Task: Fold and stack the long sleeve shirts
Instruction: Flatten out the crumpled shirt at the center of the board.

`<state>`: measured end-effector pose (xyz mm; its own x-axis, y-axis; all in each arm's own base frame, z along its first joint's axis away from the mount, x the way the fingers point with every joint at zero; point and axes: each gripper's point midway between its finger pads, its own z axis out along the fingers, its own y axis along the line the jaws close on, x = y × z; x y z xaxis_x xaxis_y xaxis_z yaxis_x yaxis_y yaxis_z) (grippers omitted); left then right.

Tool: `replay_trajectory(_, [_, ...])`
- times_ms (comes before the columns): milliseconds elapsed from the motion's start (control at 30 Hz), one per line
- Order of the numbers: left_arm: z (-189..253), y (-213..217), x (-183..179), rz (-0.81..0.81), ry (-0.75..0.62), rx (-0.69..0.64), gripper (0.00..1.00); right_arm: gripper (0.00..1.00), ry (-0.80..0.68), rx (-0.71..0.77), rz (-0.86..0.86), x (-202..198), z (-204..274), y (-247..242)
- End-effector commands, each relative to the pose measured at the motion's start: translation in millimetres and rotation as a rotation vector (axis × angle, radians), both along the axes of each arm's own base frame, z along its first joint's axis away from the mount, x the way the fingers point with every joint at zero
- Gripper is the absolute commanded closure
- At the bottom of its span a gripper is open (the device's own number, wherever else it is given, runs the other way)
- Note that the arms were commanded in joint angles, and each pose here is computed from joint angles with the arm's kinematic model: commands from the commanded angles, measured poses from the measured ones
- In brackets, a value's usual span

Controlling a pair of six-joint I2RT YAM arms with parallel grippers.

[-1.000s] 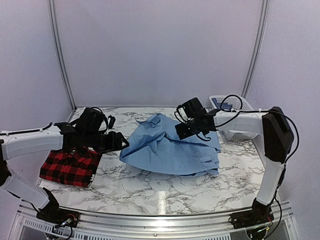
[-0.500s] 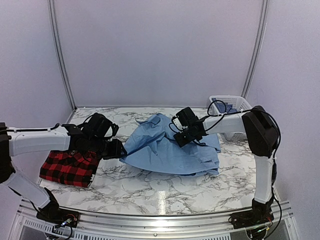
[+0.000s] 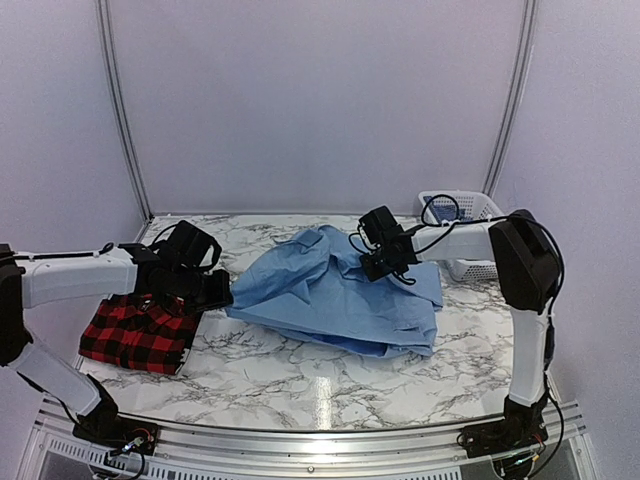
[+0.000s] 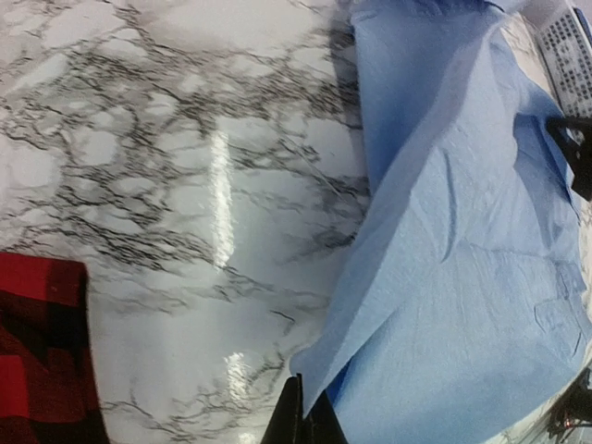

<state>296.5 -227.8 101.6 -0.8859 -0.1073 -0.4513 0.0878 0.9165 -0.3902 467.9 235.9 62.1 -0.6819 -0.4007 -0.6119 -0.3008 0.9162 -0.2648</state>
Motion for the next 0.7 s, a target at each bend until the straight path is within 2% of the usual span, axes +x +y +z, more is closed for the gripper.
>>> replay_trajectory(0, [11, 36, 26, 0.064, -0.026, 0.043, 1.00, 1.00, -0.064, -0.006, -0.091, 0, 39, -24])
replay_trajectory(200, [17, 63, 86, 0.123, -0.040, 0.067, 1.00, 1.00, -0.033, 0.024, -0.125, -38, 53, -46])
replay_trajectory(433, [13, 69, 186, 0.168, -0.030, -0.001, 1.00, 1.00, 0.048, 0.080, -0.120, -87, 50, -61])
replay_trajectory(533, [7, 54, 218, 0.147, -0.018, -0.030, 0.98, 1.00, 0.037, 0.020, -0.168, -89, 50, -80])
replay_trajectory(667, [15, 43, 244, 0.136, -0.045, -0.066, 0.88, 1.00, 0.022, -0.013, -0.253, -72, 54, -110])
